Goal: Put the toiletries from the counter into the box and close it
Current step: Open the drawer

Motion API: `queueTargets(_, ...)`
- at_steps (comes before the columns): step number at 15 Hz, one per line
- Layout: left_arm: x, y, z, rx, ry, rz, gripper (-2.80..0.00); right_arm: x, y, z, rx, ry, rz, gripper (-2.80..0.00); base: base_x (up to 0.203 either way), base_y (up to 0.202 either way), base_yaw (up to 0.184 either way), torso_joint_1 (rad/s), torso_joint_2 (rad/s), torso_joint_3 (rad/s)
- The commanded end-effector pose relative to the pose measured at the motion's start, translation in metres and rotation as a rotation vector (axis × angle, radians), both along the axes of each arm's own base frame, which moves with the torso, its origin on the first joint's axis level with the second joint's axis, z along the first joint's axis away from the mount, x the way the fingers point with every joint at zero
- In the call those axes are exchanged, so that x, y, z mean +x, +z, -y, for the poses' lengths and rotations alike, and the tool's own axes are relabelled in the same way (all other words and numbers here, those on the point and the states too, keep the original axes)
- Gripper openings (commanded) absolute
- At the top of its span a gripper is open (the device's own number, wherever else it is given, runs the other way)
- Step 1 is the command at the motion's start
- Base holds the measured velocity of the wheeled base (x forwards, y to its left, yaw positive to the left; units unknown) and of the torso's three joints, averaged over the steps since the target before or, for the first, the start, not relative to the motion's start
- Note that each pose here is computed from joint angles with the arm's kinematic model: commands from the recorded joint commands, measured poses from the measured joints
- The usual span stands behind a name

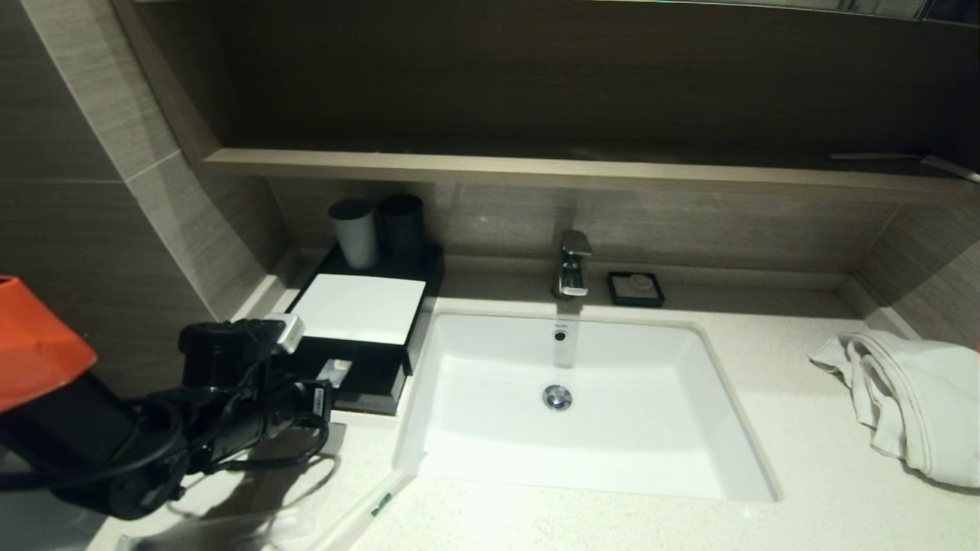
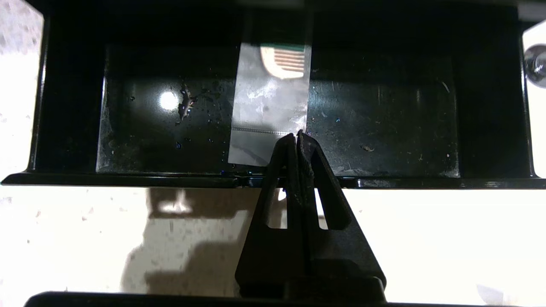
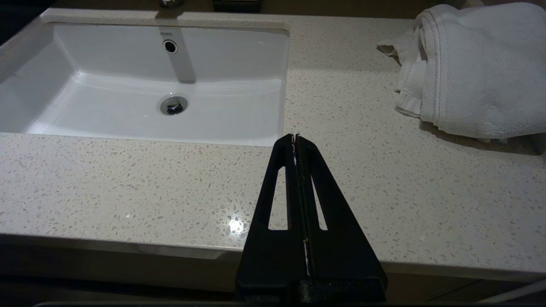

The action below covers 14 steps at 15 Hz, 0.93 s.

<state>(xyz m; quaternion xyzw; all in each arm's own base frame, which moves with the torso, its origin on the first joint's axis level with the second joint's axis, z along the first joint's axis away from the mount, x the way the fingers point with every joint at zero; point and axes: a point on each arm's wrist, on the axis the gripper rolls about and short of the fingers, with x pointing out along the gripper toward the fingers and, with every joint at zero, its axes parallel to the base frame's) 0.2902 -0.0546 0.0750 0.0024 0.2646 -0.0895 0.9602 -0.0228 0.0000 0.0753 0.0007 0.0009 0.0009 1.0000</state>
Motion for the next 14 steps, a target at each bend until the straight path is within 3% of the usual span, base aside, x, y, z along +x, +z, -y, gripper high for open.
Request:
queueTargets(1, -0.005, 0.001, -0.001, -0.001, 0.000, 0.002, -2.80, 0.000, 0.000, 0.000, 0.000, 0.000, 0.000, -2.80, 0.000, 0.000, 0.000, 0.000, 0.00, 0.000)
queueTargets(14, -0.024, -0.001, -0.004, 0.006, -0.002, -0.030, -2.80, 0.000, 0.000, 0.000, 0.000, 0.000, 0.000, -2.80, 0.000, 0.000, 0.000, 0.000, 0.00, 0.000)
